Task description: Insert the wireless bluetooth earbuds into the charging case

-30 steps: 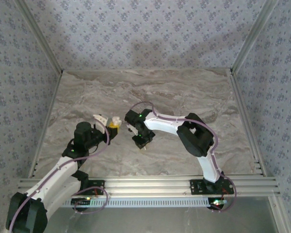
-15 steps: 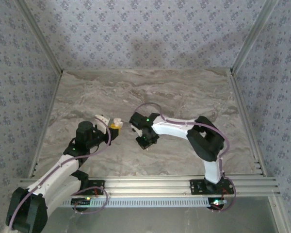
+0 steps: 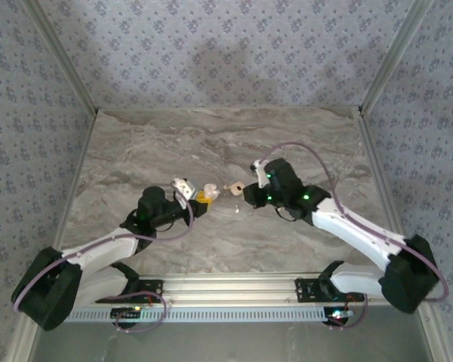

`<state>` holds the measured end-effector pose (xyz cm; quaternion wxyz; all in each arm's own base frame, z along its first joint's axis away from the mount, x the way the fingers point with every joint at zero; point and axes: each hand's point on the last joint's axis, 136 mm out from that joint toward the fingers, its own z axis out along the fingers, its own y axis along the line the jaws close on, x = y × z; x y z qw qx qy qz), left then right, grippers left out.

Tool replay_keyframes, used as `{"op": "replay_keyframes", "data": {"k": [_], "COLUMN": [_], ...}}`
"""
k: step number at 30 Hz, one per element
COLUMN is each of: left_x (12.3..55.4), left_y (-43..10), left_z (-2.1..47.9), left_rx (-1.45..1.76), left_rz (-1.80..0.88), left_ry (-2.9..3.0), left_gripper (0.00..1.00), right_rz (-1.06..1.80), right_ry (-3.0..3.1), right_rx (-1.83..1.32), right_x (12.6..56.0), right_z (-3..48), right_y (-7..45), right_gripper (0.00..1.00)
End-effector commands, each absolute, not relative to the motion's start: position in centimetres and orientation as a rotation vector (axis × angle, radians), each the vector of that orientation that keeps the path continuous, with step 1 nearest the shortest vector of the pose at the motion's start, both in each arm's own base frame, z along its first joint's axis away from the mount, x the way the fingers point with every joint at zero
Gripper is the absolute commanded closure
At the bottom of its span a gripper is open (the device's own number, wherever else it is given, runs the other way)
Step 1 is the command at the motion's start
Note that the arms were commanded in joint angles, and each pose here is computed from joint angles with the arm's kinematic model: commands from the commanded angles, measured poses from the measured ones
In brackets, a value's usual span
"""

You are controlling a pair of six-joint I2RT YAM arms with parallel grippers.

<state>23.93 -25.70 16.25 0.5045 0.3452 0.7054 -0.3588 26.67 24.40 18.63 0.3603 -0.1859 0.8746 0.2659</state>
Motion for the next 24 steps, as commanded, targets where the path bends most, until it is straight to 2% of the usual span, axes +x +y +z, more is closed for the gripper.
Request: {"op": "replay_keyframes", "data": {"k": [1,6,12,24], "left_x": [24.1,23.8,23.7,23.9], "left_y": [-28.3,-31.2,-33.5,-34.4], "left_z": [21.5,22.1,23.0,24.1], "left_rx": [0.887,0.965,1.008,0.993], "left_rz": [-0.941,-1.003,-1.059,-1.080], "left_ry": [1.471,1.413,1.354,1.320], "left_gripper": [0.86,0.86,0.87,0.87], "right_rz": [0.783,0.798,0.848,0.884], "right_ry": [2.093,1.906,1.815,1.748], "right_rx": [-0.470,-0.526,-0.589,-0.651], "right_x": [26.8,26.4,26.0,25.4], "right_z": [22.1,26.1,28.1,28.4], "right_y": [24.0,23.5,24.4,25.9], "right_gripper": [0.78,0.78,0.78,0.78]}}
